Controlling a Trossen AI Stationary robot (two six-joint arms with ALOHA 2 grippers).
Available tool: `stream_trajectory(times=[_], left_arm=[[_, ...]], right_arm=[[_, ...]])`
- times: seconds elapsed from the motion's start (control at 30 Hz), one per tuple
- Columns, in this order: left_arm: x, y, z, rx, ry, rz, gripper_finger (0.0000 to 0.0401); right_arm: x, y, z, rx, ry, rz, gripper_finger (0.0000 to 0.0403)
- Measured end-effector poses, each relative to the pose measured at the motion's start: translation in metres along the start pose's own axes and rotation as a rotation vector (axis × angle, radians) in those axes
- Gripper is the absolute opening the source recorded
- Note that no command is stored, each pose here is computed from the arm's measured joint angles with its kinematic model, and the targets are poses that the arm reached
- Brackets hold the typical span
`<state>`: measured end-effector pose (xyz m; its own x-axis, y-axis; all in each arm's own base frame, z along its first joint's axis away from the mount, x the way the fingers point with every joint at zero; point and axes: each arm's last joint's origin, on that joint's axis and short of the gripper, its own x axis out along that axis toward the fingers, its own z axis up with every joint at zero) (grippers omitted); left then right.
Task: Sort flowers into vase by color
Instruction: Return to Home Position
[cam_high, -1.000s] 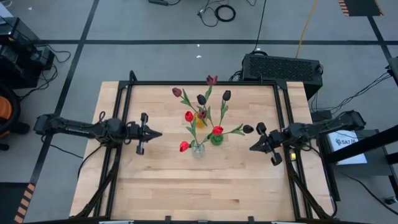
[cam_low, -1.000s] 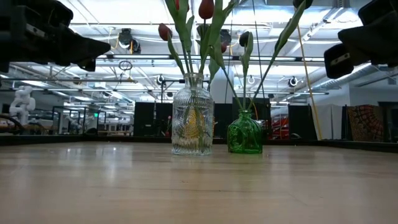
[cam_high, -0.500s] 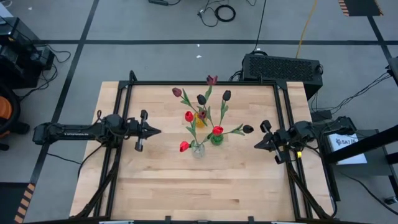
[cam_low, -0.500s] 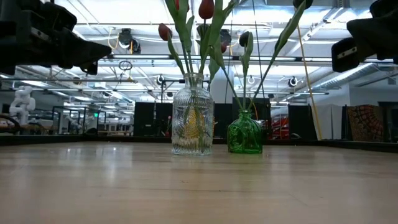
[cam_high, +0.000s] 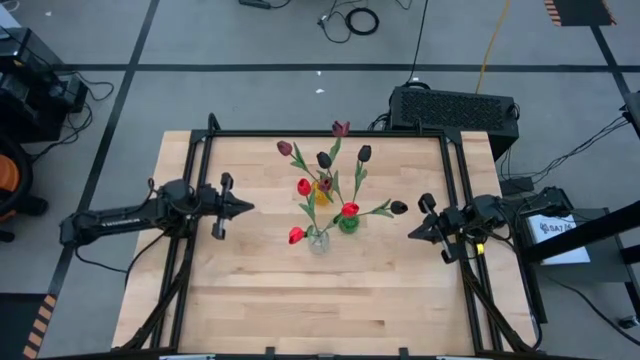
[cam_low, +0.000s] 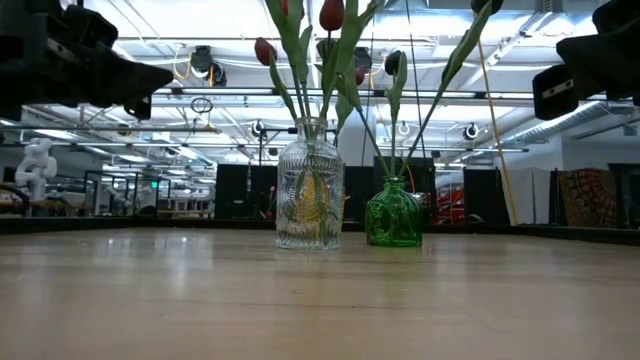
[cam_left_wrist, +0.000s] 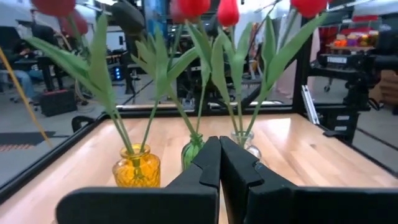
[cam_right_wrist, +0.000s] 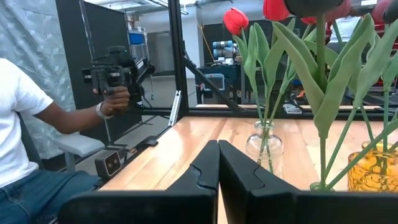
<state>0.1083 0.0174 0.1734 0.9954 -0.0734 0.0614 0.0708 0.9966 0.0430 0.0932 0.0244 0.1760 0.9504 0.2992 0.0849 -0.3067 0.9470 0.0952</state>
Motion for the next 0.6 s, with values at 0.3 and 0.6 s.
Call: stream_trajectory(times=[0.3,0.6], left_arm=[[-0.0068,-0.0006,-0.0007,-0.093,0.001,0.031,0.0001],[-0.0103,-0.0036,-0.0025,-0.098,0.01,0.095,0.0001]], right_arm=[[0.0,-0.0007,-0.0001,0.008,-0.002,-0.022,0.0],[0.0,-0.0007,0.0,0.013,-0.002,-0.023,0.0]])
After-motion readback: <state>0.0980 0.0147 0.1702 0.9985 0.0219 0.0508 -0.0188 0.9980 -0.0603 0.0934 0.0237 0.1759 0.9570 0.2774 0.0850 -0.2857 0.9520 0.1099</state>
